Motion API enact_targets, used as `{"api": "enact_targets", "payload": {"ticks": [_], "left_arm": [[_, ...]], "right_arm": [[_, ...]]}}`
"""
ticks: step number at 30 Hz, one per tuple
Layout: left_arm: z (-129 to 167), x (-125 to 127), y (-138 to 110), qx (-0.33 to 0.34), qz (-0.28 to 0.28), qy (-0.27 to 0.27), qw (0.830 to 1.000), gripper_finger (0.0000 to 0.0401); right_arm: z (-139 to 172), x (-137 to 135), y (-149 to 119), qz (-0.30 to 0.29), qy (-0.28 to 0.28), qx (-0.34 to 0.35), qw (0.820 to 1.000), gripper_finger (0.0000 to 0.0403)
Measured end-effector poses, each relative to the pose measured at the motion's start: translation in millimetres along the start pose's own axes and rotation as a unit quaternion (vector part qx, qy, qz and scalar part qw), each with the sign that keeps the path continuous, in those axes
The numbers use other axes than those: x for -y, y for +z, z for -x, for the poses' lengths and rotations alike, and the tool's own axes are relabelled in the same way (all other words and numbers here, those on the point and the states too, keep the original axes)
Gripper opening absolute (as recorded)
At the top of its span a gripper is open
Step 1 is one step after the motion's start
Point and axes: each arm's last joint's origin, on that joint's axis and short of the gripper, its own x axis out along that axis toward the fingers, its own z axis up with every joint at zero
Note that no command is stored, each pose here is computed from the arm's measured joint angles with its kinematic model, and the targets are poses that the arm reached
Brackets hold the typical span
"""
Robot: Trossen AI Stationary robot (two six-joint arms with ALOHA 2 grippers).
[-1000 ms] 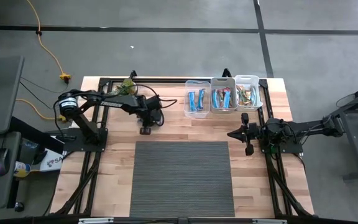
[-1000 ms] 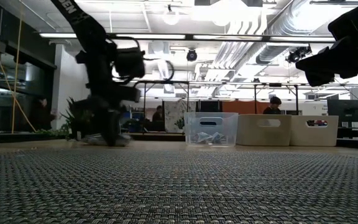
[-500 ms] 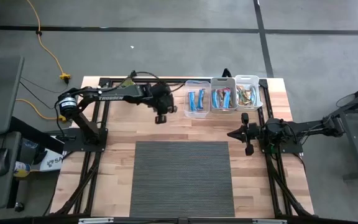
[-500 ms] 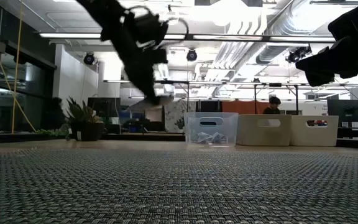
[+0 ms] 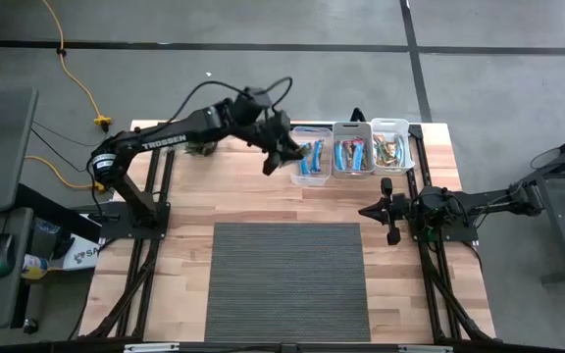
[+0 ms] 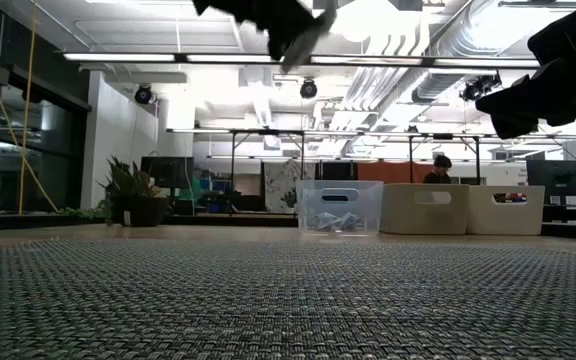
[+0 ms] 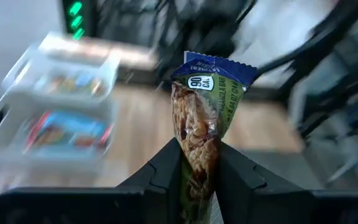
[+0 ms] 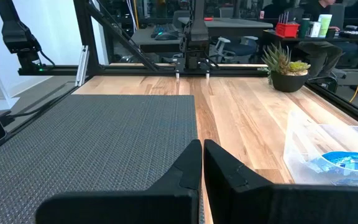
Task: Pick and place Granola Bars by type
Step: Put the blue granola bar into the transparent bin
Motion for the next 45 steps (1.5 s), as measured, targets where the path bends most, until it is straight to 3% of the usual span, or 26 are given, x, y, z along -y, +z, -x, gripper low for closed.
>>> {"api": "enact_targets", "payload": {"ticks": [5,9,15,22,28,36,45], "left_arm": [[10.2,9.0,30.9,0.090,0.004,-0.077,0.993,0.0077],[16.3,11.8,49.7,0.168,0.018,-0.088,0.982,0.0078],[24.1,0.0,64.5,0.276,0.109,0.013,0.955,0.0078],[22.2,-41.6,58.2,0.333,0.275,0.093,0.897,0.0078],[-8.0,-70.8,35.9,0.302,0.358,0.119,0.875,0.0078],[-62.5,-105.9,-14.8,0.222,0.492,0.169,0.825,0.0078],[-87.4,-122.2,-66.1,0.101,0.535,0.289,0.787,0.0078]], "right_arm": [[0.0,0.0,0.0,0.000,0.000,0.000,1.000,0.0000],[0.0,0.0,0.0,0.000,0.000,0.000,1.000,0.0000],[0.0,0.0,0.0,0.000,0.000,0.000,1.000,0.0000],[0.0,0.0,0.1,0.000,0.000,0.000,1.000,0.0000],[0.0,0.0,0.0,0.000,0.000,0.000,1.000,0.0000],[0.0,0.0,0.1,0.000,0.000,0.000,1.000,0.0000],[0.0,0.0,0.0,0.000,0.000,0.000,1.000,0.0000]]}}
